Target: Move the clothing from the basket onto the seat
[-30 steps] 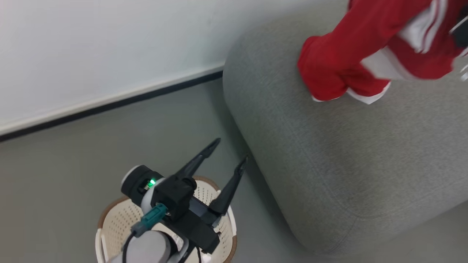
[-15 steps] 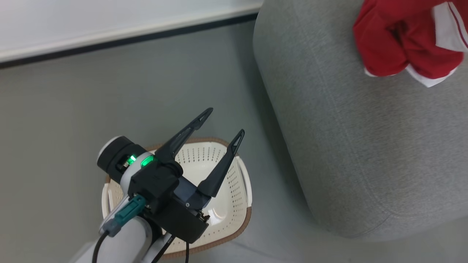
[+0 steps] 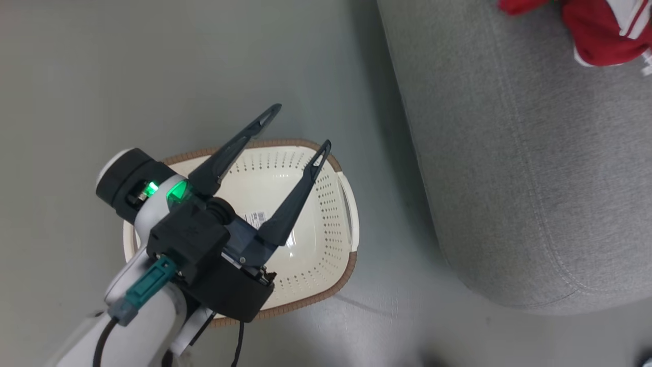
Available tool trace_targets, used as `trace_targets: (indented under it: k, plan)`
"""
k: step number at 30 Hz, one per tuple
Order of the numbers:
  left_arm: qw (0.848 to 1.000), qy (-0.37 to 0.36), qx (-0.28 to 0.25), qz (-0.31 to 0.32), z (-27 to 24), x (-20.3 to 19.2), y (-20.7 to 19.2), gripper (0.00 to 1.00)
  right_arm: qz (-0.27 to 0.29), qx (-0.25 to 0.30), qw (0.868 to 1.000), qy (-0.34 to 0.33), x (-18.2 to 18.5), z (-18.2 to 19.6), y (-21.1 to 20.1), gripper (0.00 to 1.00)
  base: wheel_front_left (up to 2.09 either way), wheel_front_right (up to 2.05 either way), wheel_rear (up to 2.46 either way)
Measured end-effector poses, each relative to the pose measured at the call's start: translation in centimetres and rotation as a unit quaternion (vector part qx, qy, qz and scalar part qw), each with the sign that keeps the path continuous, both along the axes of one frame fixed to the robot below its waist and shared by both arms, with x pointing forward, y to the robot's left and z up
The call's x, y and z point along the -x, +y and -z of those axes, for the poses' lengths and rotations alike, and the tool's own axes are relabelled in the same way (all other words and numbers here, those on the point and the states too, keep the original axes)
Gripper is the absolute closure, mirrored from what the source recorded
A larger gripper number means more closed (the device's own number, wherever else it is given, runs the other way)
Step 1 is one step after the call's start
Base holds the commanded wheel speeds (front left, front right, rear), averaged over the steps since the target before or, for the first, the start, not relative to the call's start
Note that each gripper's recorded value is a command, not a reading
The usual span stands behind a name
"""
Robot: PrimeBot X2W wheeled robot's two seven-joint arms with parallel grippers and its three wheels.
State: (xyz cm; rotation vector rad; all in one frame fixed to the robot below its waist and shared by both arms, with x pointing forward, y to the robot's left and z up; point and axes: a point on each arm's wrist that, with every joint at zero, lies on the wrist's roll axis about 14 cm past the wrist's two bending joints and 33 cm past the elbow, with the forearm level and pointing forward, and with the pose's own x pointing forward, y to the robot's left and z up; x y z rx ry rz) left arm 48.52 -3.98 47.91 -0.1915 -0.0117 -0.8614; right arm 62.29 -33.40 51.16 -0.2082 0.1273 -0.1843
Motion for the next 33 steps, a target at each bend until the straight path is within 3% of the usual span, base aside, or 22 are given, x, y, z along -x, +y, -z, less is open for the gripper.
trace_targets:
  k: [4, 8, 10, 12, 13, 22, 33]
  plan:
    - [1.000, 0.018, -0.009, -0.002, 2.3, -0.8, 0.2, 0.00, 0.000, -0.009, 0.999, 0.037, 0.1, 4.6, 0.8, 1.00, 0.00, 0.00, 0.00]
    - [0.999, 0.033, -0.009, 0.005, 3.7, -0.9, -0.3, 0.00, 0.007, -0.006, 0.999, 0.054, 0.6, 6.3, 0.5, 1.00, 0.00, 0.00, 0.00]
    - [0.999, 0.034, -0.006, 0.009, 3.7, -0.9, -0.7, 0.00, 0.013, -0.002, 0.998, 0.055, 1.0, 6.2, -0.1, 0.64, 0.00, 0.00, 0.00]
    - [0.999, 0.034, 0.000, 0.010, 3.5, -0.8, -1.0, 0.00, 0.012, 0.005, 0.999, 0.053, 1.3, 5.8, -0.4, 0.16, 0.00, 0.00, 0.00]
    - [0.999, 0.033, 0.002, 0.009, 3.2, -0.9, -1.1, 0.00, 0.004, 0.008, 0.999, 0.049, 1.4, 5.3, -0.1, 0.00, 0.00, 0.00, 0.00]
    - [0.999, 0.037, 0.019, -0.010, 1.4, -1.1, -1.2, 0.00, -0.012, 0.002, 0.999, 0.035, 3.4, 3.3, 0.8, 0.00, 0.00, 0.00, 0.00]
    - [0.995, 0.036, 0.036, -0.092, -1.1, -1.0, 1.9, 0.00, -0.043, -0.023, 0.999, 0.012, 7.0, 0.8, 2.8, 0.00, 0.00, 0.00, 0.00]
